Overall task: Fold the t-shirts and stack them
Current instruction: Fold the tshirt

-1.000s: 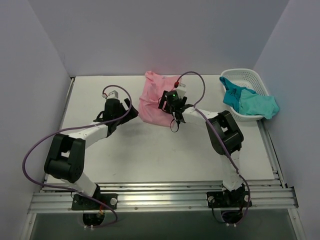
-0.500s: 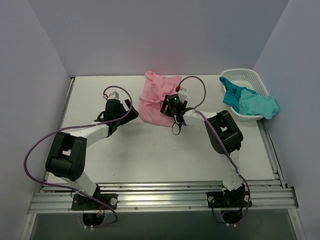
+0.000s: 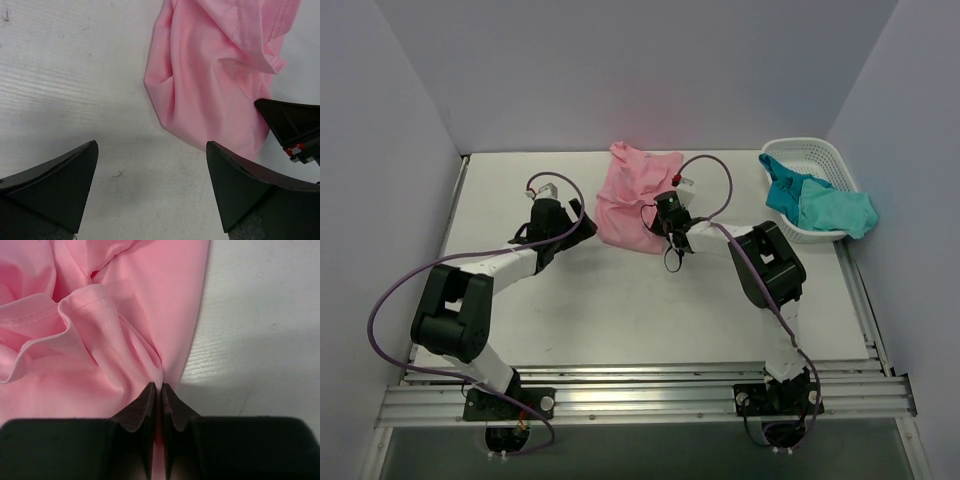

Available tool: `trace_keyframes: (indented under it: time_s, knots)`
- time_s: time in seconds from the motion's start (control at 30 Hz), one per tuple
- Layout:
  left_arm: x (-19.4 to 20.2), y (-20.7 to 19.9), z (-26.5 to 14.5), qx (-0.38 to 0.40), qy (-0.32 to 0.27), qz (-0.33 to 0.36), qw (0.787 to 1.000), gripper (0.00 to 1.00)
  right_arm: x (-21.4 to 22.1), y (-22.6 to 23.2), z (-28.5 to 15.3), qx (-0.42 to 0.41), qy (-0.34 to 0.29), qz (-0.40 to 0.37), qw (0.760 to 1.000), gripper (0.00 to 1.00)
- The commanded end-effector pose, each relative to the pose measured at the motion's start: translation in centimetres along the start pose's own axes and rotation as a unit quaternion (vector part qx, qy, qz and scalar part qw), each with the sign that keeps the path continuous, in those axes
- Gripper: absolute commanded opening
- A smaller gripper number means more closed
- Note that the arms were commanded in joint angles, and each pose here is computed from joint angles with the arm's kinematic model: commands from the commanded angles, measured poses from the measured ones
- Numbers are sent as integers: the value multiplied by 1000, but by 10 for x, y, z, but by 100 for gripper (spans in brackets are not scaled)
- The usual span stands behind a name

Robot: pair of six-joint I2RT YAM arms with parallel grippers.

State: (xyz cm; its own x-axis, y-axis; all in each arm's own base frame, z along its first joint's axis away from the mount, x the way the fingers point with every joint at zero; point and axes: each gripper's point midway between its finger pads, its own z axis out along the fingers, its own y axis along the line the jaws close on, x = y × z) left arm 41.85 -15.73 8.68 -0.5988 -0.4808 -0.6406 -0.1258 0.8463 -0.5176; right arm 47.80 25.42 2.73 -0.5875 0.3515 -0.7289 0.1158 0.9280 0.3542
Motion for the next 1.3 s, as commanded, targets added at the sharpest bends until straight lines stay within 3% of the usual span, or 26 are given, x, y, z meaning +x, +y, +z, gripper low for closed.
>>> trace_keyframes:
  time_s: [0.0, 0.67, 0.8, 0.93, 1.03, 1.07, 1.1, 1.17, 1.27]
  knots:
    - [-20, -16, -4, 27, -35, 6, 999, 98, 2, -9, -1, 14, 4, 0, 1000, 3]
    - [-23, -22, -11, 35, -40, 0, 999, 98, -61, -4, -123, 33, -73, 0, 997, 0]
    - [-24, -23, -14, 34, -40, 2, 999, 98, -49, -13, -140, 58, -90, 9, 994, 0]
    - [-25, -26, -15, 32, -42, 7, 999, 98, -8, -24, -146, 79, -71, -8, 994, 0]
    - [-23, -26, -13, 30, -39, 10, 999, 98, 23, -37, -146, 107, -43, -27, 993, 41]
    - [-23, -27, -13, 32, -39, 10, 999, 98, 37, -50, -145, 123, -32, -29, 991, 64]
    - [-21, -28, -11, 31, -37, 10, 999, 98, 43, -54, -146, 128, -29, -30, 991, 73]
    - [-21, -30, -10, 32, -38, 10, 999, 98, 49, -62, -145, 132, -26, -28, 990, 83]
    - [-19, -35, -7, 35, -35, 13, 999, 99, 40, -56, -145, 132, -37, -26, 990, 84]
